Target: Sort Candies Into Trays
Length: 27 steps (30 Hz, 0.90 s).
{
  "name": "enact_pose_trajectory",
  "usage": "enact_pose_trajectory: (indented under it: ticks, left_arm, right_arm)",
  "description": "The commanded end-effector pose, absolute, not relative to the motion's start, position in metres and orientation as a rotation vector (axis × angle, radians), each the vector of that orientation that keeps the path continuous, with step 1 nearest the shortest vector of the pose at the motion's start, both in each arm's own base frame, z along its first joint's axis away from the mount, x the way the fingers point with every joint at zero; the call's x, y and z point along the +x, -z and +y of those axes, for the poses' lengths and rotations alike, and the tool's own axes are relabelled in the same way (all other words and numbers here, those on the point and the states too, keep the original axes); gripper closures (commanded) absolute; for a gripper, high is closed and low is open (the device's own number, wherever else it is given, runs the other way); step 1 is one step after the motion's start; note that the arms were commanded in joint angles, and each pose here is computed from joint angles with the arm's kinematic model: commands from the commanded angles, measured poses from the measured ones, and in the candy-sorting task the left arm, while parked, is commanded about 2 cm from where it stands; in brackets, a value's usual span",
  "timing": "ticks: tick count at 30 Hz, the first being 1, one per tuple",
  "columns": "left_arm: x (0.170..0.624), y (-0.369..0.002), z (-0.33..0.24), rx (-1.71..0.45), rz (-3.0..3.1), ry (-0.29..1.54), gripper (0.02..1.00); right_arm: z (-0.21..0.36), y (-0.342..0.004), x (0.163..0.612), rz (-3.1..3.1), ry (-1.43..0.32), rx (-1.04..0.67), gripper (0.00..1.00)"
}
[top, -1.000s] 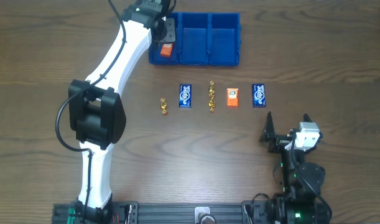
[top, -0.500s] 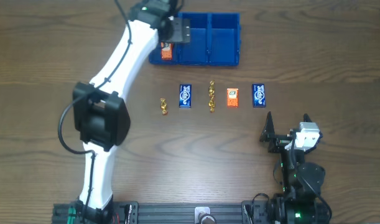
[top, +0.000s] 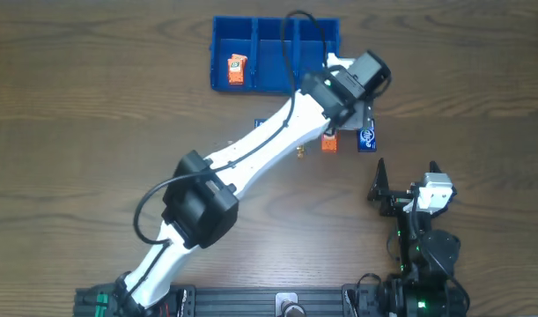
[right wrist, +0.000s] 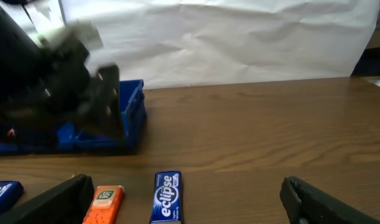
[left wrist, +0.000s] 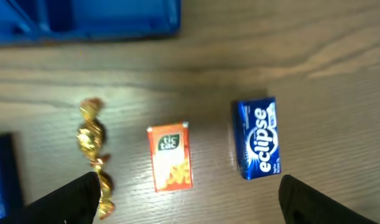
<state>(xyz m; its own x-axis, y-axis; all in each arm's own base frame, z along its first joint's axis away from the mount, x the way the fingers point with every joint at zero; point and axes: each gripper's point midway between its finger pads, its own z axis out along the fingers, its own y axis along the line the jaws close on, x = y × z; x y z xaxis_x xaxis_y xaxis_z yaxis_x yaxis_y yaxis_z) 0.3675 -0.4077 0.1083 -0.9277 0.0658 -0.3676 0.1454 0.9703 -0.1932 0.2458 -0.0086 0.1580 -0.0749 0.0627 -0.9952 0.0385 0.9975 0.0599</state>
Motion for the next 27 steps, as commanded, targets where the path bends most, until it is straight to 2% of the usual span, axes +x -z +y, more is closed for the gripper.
enact_pose_trajectory:
  ticks: [1, 8, 16, 27]
  left_arm:
    - [0.362, -0.047, -0.403, 0.074, 2.875, 0.236, 0.126]
    - [0.361, -0.020, -0.407, 0.070, 2.909, 0.223, 0.154]
    - [0.362, -0.012, -0.409, 0.072, 2.908, 0.222, 0.200]
    - [0.361, 0.007, -0.405, 0.074, 2.923, 0.167, 0.211]
  right_arm:
    - [-0.010, -0.156, 0.246, 1.648, -0.004, 0.074, 0.003]
    - [-0.010, -0.156, 0.246, 1.648, -0.004, 0.074, 0.003]
    - [-0.010, -0.156, 0.246, 1.648, -0.004, 0.074, 0.003]
    - [-0.010, -0.156, 0.246, 1.648, -0.004, 0.074, 0.003]
